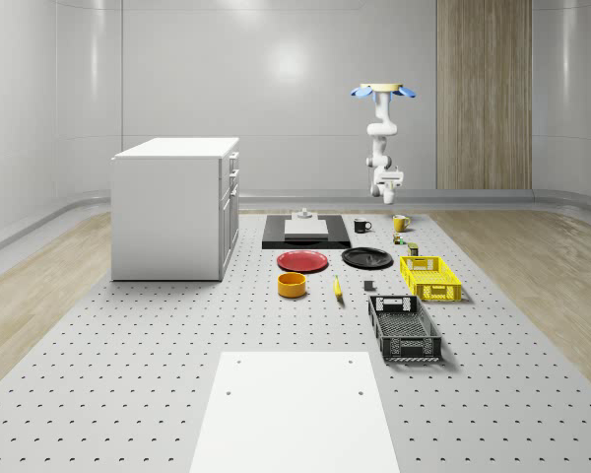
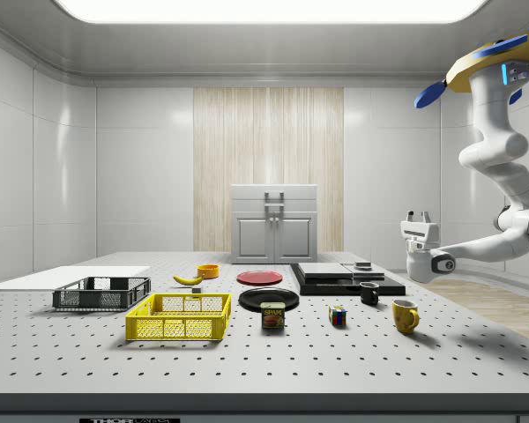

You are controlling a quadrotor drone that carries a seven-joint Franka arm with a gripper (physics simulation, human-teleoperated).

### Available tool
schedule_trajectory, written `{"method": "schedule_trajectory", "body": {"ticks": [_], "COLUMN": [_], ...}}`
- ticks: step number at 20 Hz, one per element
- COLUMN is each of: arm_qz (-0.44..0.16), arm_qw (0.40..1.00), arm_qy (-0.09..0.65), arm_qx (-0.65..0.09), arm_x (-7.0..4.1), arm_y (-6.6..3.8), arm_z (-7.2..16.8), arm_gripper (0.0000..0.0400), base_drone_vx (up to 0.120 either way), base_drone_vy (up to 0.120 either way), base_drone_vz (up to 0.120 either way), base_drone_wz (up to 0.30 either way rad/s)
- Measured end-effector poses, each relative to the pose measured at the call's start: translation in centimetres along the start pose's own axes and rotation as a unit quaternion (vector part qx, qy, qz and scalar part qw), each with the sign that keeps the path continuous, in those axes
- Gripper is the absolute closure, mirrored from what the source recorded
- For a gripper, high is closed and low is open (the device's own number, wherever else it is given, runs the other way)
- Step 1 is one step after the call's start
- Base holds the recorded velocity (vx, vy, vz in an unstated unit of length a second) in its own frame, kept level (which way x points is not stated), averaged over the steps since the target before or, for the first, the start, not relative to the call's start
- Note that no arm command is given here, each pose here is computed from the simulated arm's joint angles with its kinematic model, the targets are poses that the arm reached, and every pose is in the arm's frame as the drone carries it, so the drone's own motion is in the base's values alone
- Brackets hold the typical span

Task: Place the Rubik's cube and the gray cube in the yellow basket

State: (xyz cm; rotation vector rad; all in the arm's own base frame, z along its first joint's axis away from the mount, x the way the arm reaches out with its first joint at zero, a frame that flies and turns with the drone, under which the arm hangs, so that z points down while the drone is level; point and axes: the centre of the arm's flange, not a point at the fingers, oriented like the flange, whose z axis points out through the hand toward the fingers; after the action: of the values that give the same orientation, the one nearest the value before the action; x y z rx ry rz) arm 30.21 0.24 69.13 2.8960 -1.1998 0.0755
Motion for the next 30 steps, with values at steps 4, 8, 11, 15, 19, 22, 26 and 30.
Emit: {"method": "schedule_trajectory", "body": {"ticks": [4,8,11,15,19,22,26,30], "arm_qz": [0.0,-0.001,-0.001,-0.002,-0.004,-0.007,-0.01,-0.013], "arm_qw": [1.0,0.999,0.998,0.99,0.962,0.9,0.718,0.456], "arm_qy": [0.009,0.026,0.049,0.101,0.199,0.312,0.496,0.631], "arm_qx": [-0.007,-0.022,-0.043,-0.094,-0.19,-0.303,-0.488,-0.627], "arm_x": [-0.2,-0.5,-1.0,-2.0,-3.8,-5.6,-7.2,-5.8], "arm_y": [-0.1,-0.4,-0.9,-1.8,-3.6,-5.4,-6.8,-5.4], "arm_z": [0.0,0.0,0.1,0.4,1.5,3.8,9.7,15.8], "arm_gripper": [0.0,0.0,0.0,0.0,0.0,0.0,0.0,0.0], "base_drone_vx": [0.12,0.12,0.12,0.12,0.12,0.12,0.12,0.12], "base_drone_vy": [0.01,0.0,0.0,0.0,0.0,0.0,0.0,0.0], "base_drone_vz": [0.0,0.0,0.0,0.0,0.0,0.0,-0.09,-0.12], "base_drone_wz": [0.0,0.0,0.0,0.0,0.0,0.0,0.0,0.0]}}
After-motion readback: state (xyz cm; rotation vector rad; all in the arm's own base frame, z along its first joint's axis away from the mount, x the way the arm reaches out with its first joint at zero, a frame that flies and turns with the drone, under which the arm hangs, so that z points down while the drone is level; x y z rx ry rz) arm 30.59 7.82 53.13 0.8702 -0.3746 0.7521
